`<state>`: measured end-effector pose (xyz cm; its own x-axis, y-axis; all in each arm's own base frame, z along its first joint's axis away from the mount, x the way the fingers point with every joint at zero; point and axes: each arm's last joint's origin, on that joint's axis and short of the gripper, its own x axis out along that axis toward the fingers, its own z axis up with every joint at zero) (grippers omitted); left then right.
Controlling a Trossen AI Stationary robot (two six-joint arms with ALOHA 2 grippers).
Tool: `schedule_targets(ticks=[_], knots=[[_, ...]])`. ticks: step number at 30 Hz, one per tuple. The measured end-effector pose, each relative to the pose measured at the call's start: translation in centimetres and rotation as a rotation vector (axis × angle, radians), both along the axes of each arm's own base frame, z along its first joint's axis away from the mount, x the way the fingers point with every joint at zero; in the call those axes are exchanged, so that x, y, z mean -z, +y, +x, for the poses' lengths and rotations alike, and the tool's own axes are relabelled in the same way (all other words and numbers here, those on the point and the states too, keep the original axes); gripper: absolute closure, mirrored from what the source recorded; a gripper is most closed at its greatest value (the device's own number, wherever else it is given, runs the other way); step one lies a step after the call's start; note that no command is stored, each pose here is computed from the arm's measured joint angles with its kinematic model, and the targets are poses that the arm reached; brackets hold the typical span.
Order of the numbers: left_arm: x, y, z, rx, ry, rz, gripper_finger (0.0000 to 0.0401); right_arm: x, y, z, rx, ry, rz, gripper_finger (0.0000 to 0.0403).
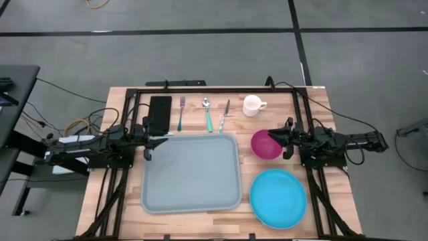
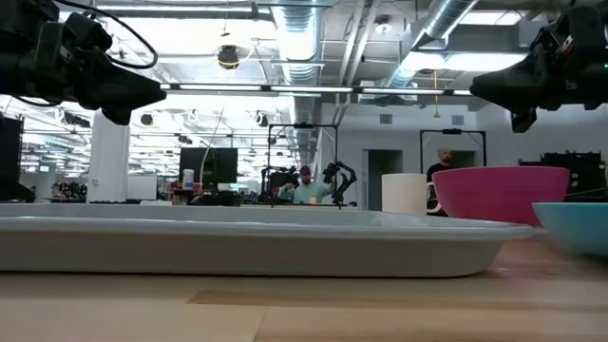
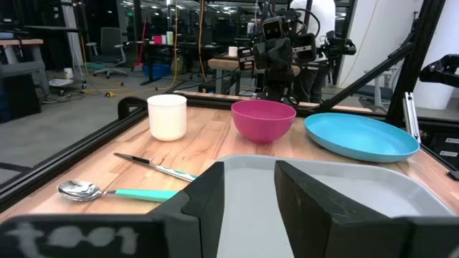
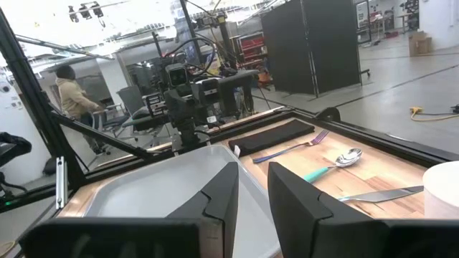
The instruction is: Set up tray
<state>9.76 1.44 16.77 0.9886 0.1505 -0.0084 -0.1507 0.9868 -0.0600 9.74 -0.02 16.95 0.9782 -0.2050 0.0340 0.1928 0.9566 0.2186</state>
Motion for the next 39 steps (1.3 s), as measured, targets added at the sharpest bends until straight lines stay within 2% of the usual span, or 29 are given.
schedule_targets(ticks=[16, 18, 22, 24, 27, 29, 33, 39], knots=[[0.0, 0.0, 0.0, 0.0, 0.0, 0.0, 0.0289, -0.1, 0.0, 0.0, 0.001, -0.008, 0.008, 0.0333], [0.0, 0.0, 0.0, 0.0, 0.0, 0.0, 0.0289, -0.4, 0.0, 0.0, 0.0, -0.067, 0.112, 0.0333], [0.0, 0.0, 0.0, 0.0, 0.0, 0.0, 0.0289, -1.3, -0.1, -0.2, -0.004, -0.239, 0.446, 0.0333], [0.0, 0.0, 0.0, 0.0, 0.0, 0.0, 0.0289, -1.6, -0.3, -0.3, 0.031, -0.306, 0.542, 0.0333], [0.0, 0.0, 0.0, 0.0, 0.0, 0.0, 0.0289, -2.0, -0.8, -0.4, 0.143, -0.405, 0.629, 0.0333], [0.0, 0.0, 0.0, 0.0, 0.001, 0.0, 0.0289, -2.3, -1.0, -0.5, 0.161, -0.425, 0.626, 0.0333], [0.0, 0.0, 0.0, 0.0, 0.0, 0.0, 0.0289, -4.0, -1.0, -0.6, 0.092, -0.383, 0.532, 0.0333], [0.0, 0.0, 0.0, 0.0, 0.001, 0.0, 0.0289, -6.5, -1.1, 1.9, 0.171, -0.15, 0.493, 0.0333]])
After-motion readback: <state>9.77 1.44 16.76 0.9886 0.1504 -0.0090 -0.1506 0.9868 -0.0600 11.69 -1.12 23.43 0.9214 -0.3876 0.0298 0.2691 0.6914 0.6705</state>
